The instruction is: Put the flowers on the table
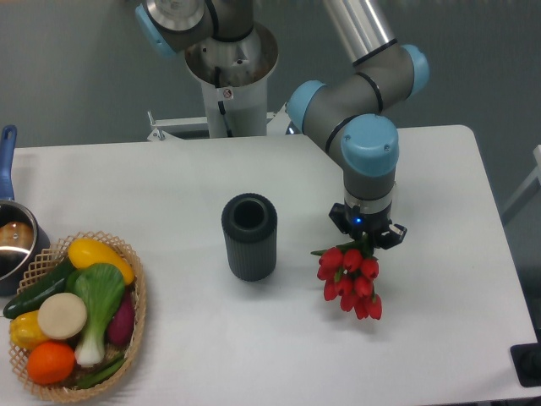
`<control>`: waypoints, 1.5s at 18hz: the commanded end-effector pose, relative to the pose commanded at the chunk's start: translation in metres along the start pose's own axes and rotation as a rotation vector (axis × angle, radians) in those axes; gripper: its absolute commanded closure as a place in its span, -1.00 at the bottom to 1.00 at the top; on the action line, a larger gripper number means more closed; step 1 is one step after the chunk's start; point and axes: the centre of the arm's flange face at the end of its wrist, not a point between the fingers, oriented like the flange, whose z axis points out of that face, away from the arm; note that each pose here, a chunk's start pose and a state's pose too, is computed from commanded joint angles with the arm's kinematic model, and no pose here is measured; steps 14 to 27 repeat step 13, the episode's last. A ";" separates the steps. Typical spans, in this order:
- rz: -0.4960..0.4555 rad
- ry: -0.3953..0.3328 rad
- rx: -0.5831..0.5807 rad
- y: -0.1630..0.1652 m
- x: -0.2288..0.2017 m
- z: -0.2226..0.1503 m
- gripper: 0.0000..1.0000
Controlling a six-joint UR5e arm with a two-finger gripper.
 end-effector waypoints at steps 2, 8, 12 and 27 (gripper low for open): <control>0.006 -0.007 0.003 0.001 -0.001 -0.004 -1.00; -0.016 -0.009 0.002 0.012 -0.008 -0.005 -1.00; -0.044 -0.044 0.013 0.028 -0.026 -0.013 -1.00; -0.053 -0.046 0.014 0.032 -0.030 -0.014 -1.00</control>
